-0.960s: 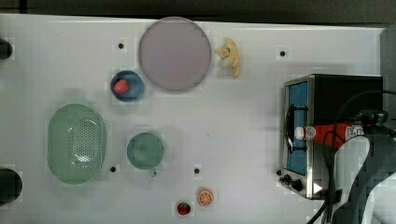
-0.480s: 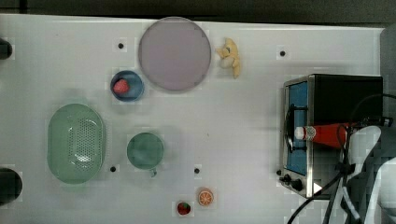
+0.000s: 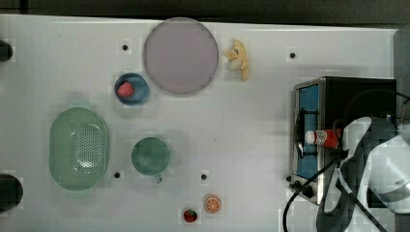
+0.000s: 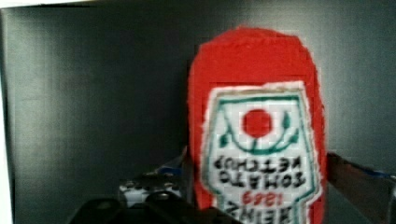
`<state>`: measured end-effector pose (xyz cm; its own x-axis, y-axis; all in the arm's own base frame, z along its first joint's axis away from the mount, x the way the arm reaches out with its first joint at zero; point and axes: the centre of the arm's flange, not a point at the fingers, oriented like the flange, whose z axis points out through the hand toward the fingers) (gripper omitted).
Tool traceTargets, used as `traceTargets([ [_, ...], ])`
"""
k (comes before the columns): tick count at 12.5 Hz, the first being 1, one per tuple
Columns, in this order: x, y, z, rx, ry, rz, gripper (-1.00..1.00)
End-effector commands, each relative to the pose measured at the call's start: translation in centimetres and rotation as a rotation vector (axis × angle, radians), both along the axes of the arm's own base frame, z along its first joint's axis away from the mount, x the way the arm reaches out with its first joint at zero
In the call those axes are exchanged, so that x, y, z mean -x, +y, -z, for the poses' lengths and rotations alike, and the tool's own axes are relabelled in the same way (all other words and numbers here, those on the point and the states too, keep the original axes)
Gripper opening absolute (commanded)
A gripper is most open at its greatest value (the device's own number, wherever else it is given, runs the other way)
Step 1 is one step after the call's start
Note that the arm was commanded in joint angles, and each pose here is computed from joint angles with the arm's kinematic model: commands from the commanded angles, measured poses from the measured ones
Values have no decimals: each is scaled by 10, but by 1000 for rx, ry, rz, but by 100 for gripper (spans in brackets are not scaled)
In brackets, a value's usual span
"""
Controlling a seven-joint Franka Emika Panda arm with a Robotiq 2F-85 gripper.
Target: Pick Ketchup from oven and place it on table.
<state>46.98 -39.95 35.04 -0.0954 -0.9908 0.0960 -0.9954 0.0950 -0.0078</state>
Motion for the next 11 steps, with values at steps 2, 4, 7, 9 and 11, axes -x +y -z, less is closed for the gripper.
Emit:
traceTargets([
  [2,8,-9,-5,5,-8,-6,92],
  [4,7,-10,0,4,-8,0,43],
  [7,4,-9,-5,10,-18,-6,29],
  [9,-7,-8,-29,34,-54,-27,29],
  [11,-28,2,-88,83,-100,-153,29],
])
